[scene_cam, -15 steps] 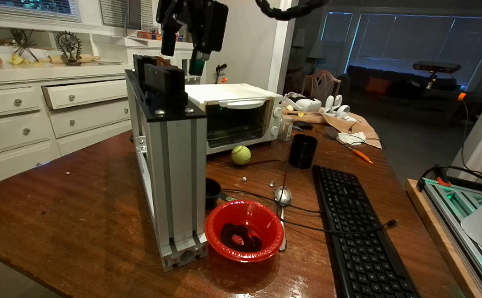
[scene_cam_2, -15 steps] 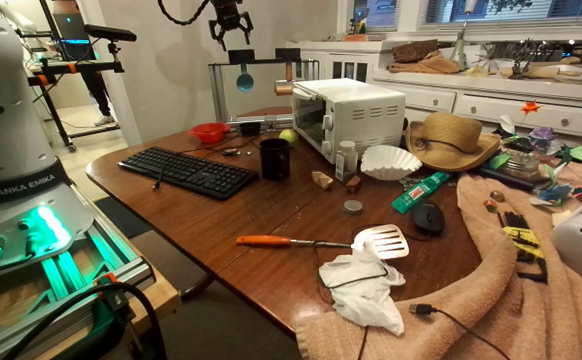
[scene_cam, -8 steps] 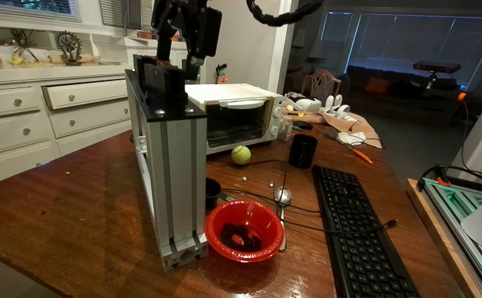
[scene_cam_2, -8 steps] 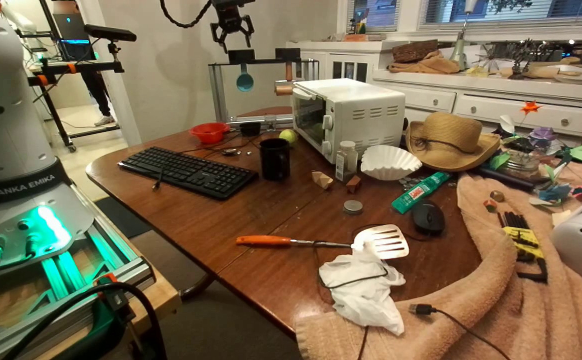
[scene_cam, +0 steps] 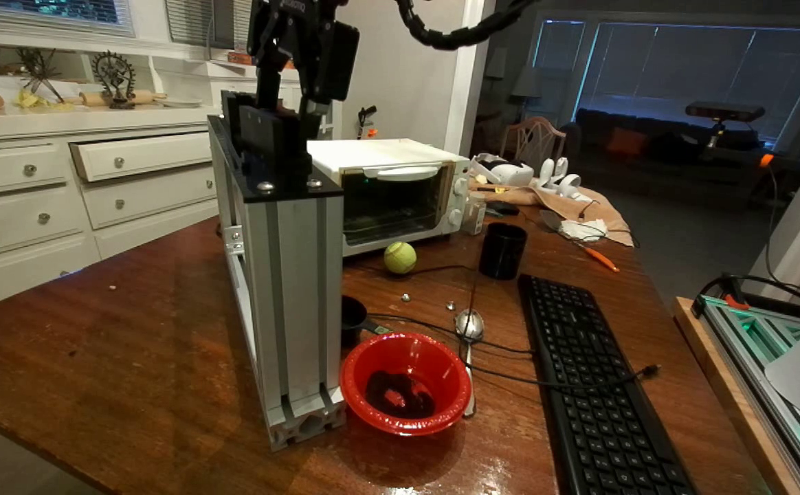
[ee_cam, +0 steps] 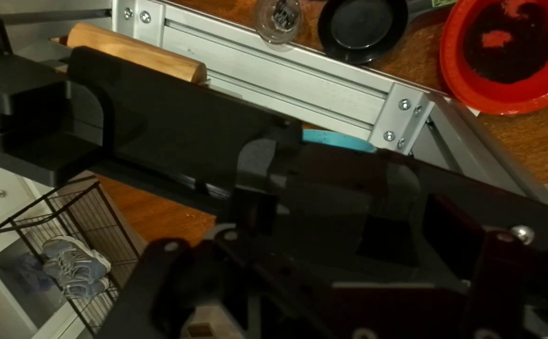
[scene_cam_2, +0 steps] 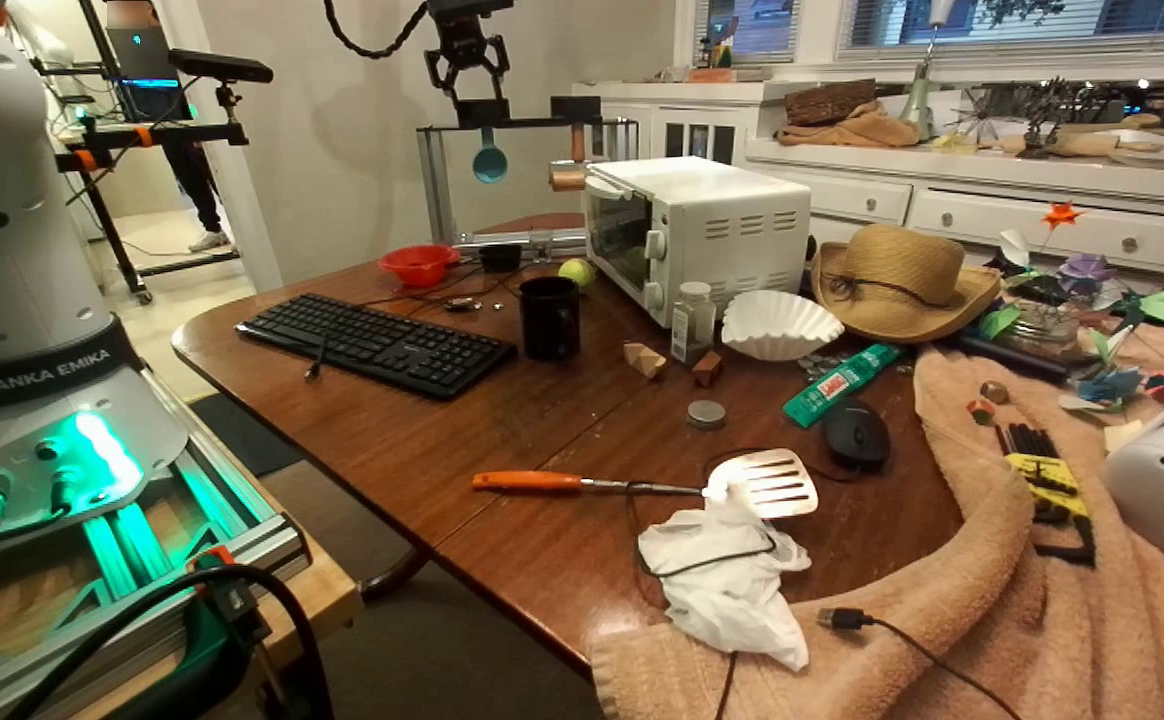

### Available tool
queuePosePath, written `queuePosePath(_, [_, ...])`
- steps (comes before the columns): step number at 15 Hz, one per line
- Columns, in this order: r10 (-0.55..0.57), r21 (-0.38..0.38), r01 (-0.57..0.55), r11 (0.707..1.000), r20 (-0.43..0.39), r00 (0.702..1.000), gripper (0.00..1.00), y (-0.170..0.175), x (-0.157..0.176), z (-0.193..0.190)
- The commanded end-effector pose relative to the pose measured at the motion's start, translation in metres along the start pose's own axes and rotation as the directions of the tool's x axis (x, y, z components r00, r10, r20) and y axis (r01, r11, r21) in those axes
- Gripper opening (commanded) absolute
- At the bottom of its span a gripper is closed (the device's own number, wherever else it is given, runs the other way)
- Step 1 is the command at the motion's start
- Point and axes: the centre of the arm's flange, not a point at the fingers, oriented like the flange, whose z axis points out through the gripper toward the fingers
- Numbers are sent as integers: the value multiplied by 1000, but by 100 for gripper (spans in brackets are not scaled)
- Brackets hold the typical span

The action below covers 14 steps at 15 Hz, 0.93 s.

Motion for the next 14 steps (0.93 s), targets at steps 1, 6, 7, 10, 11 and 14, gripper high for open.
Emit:
queuePosePath(1, [-8,26,7,1000,19,1000,92,7,2,3])
queuePosePath(6, [-6,38,5,999,25,1000,88,8,3,8])
queuePosePath(7, [-7,40,6,999,25,1000,87,8,3,9])
queuePosePath(10, [-8,41,7,999,27,1000,87,11,6,10])
queuePosePath(11, [-8,40,7,999,27,1000,88,12,7,10])
queuePosePath(14, [-3,41,1,999,35,999,87,14,9,12])
